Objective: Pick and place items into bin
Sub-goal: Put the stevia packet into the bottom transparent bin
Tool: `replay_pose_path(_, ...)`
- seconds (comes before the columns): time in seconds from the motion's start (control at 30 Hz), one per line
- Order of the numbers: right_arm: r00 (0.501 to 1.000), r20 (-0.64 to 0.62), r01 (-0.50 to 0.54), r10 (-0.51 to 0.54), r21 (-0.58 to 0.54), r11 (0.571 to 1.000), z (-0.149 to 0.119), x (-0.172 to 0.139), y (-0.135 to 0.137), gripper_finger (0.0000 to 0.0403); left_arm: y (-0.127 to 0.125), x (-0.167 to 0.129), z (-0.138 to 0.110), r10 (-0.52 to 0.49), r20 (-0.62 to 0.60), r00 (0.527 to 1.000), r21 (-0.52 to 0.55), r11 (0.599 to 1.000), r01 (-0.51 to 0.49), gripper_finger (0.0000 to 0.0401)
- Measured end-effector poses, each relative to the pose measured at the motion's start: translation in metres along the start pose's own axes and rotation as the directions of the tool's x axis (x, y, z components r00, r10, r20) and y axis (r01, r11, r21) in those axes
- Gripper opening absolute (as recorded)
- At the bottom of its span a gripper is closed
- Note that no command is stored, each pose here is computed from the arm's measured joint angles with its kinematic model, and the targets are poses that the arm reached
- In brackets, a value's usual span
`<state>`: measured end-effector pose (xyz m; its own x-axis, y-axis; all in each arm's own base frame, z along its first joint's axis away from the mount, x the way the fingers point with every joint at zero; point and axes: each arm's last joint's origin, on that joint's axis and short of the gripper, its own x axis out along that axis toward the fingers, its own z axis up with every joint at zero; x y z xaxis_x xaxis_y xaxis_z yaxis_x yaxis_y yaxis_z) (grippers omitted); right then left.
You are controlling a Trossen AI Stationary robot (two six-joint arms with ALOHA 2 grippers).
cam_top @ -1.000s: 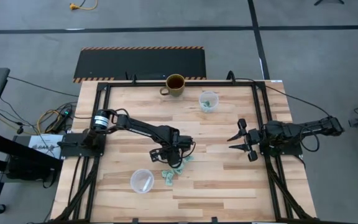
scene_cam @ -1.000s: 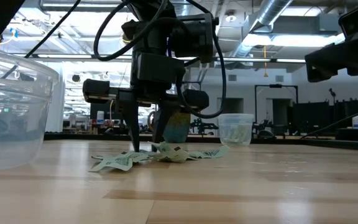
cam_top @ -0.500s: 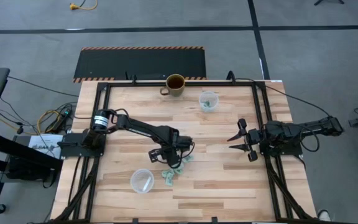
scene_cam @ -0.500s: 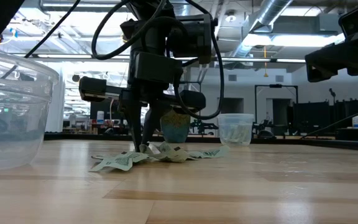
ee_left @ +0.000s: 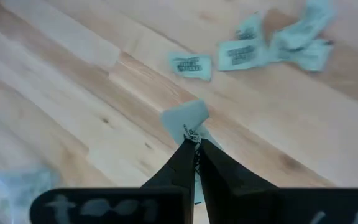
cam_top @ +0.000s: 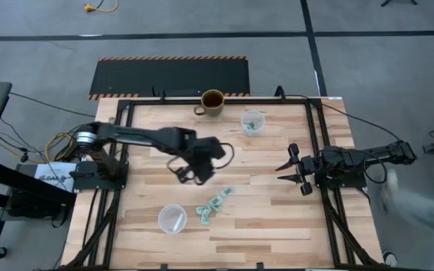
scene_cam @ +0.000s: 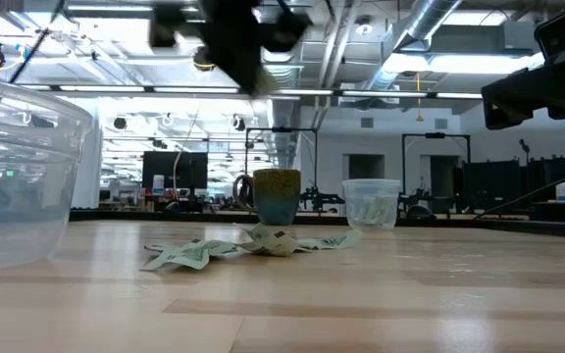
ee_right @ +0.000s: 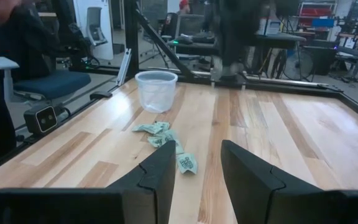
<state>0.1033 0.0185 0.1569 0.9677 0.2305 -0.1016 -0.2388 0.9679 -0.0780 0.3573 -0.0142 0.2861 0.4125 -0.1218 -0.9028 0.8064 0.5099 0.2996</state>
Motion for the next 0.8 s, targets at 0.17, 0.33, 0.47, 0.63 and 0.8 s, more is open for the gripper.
replay_pose_path(0.17,1.0,0.0,0.0,0.0,0.0,1.0,0.0,0.0,0.0,0.0123,-0.033,-0.037,0.015,-0.056,0.002,0.998,-0.01,0.998,0.056,0.0001)
replay_pose_path(0.33,1.0,0.0,0.0,0.0,0.0,1.0,0.0,0.0,0.0,0.0123,-0.067,-0.046,0.031,-0.14,-0.04,0.989,-0.038,0.99,0.138,0.0)
replay_pose_path(0.47,1.0,0.0,0.001,-0.001,0.0,1.0,0.0,0.0,0.0,0.0123,-0.095,-0.043,0.045,-0.202,-0.064,0.977,-0.037,0.979,0.2,0.0)
replay_pose_path(0.63,1.0,0.0,0.0,0.0,0.0,1.0,0.0,0.0,0.0,0.0123,-0.131,-0.032,0.065,-0.254,-0.08,0.964,0.037,0.965,0.258,0.0)
replay_pose_path(0.8,1.0,0.0,0.0,0.0,0.0,1.0,0.0,0.0,0.0,0.0123,-0.157,-0.028,0.083,-0.234,-0.053,0.971,0.088,0.967,0.238,0.0)
